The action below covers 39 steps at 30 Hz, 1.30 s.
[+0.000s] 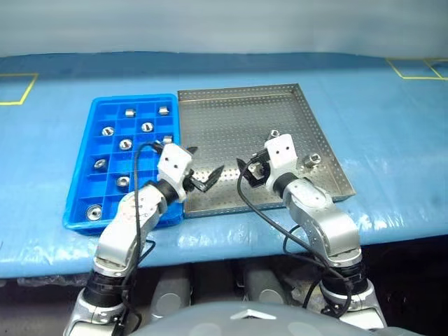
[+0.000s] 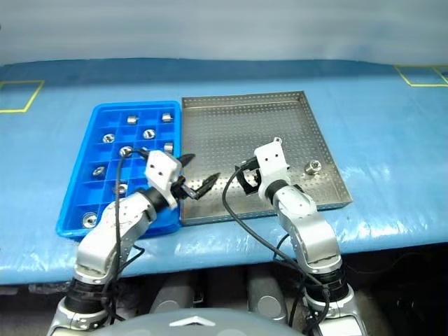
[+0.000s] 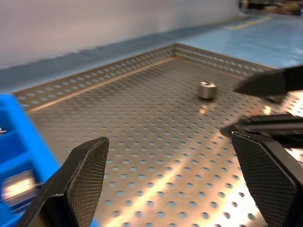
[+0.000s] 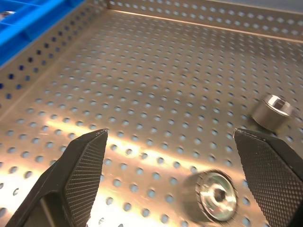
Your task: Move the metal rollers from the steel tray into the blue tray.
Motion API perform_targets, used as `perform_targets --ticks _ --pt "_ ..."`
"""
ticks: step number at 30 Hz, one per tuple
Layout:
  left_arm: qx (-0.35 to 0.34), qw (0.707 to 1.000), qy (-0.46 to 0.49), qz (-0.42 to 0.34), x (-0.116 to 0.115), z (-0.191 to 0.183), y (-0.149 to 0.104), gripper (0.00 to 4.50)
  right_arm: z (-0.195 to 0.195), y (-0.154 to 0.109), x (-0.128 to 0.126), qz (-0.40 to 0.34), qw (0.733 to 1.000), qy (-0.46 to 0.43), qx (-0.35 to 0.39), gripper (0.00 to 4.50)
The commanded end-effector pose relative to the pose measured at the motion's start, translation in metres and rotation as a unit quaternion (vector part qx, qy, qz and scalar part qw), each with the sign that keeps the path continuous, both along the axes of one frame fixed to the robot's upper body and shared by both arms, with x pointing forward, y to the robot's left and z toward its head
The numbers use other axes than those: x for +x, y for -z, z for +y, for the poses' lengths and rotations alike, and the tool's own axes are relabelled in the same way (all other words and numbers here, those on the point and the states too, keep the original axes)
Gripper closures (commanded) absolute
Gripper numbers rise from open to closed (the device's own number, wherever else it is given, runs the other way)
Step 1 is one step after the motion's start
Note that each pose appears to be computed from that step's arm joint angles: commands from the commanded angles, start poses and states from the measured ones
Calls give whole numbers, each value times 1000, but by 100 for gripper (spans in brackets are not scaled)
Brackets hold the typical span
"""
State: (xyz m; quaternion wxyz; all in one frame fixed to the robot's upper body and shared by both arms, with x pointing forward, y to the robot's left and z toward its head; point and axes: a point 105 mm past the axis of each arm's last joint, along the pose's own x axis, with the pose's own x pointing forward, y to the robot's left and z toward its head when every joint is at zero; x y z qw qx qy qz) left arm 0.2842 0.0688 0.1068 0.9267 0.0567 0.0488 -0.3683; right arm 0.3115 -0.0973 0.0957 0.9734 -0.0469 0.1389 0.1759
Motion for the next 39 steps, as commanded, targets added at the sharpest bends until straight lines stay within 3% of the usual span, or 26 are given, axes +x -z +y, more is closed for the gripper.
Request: perform_targets --ticks 1,9,17,20,25,27,32,39 --pt "4 998 63 -2 -12 -12 1 2 -3 0 1 3 1000 21 11 0" --pt "22 991 127 34 -35 -14 15 2 -3 17 13 32 997 49 42 0" --pt "18 992 118 38 -41 -13 17 2 -12 30 30 42 995 77 48 0" --pt "17 993 115 38 -42 -13 17 0 -9 31 31 44 995 71 51 60" --pt "14 994 101 33 -42 -9 15 0 -3 28 29 41 996 56 56 227" --pt "15 995 91 29 -42 -6 14 0 0 25 29 39 996 52 60 267" --pt "-1 1000 7 -7 -32 13 -2 0 24 3 31 4 999 2 53 267" --pt "-12 985 -159 -62 -29 70 -32 0 101 -51 37 -74 986 -130 68 267"
